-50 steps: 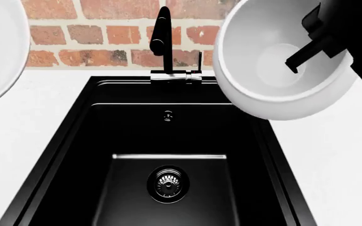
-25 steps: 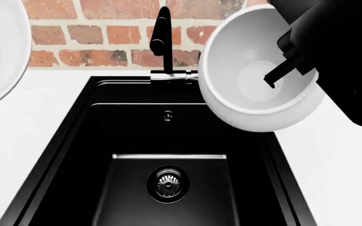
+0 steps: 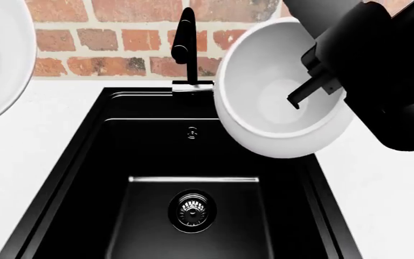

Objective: Stack the bowls in the sink.

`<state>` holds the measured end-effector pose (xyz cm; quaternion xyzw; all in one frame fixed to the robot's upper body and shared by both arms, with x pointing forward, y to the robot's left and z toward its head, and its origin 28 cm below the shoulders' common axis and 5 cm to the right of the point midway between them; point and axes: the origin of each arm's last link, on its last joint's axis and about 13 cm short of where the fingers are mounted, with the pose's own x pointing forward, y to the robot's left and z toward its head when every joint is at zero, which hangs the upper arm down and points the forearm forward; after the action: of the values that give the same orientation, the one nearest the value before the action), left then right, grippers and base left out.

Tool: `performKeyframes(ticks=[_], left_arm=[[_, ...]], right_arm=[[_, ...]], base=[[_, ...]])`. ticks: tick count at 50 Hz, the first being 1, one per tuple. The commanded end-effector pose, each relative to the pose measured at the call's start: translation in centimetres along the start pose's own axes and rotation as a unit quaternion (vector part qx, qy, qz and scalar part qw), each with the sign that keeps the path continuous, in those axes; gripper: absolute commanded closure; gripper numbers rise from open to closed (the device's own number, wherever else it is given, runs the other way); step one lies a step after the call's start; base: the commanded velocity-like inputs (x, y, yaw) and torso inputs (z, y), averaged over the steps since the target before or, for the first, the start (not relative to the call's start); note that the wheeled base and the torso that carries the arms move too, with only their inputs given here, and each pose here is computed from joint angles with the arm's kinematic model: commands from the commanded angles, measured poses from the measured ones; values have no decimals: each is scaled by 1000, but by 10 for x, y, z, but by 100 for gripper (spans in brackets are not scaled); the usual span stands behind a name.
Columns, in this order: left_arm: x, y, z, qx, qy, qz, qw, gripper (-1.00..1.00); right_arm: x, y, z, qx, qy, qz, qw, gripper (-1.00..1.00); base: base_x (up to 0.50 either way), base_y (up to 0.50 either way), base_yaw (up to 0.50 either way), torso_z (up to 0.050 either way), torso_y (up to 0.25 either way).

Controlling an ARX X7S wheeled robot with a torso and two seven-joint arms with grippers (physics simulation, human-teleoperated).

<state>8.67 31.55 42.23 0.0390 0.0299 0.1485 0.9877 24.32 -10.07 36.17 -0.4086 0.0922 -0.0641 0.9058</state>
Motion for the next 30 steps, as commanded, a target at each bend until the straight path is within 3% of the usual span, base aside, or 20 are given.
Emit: performKeyframes(ticks=[1,30], left_arm=[[-3,2,2,-6,-9,3,1000,100],[-2,1,1,-4,-8,2,1000,100]], right_arm=[[2,3,2,3,-8,4,1000,100],[8,23,-6,3,2,58,998,100]], base=[[0,0,0,0,0],[0,0,0,0,1]])
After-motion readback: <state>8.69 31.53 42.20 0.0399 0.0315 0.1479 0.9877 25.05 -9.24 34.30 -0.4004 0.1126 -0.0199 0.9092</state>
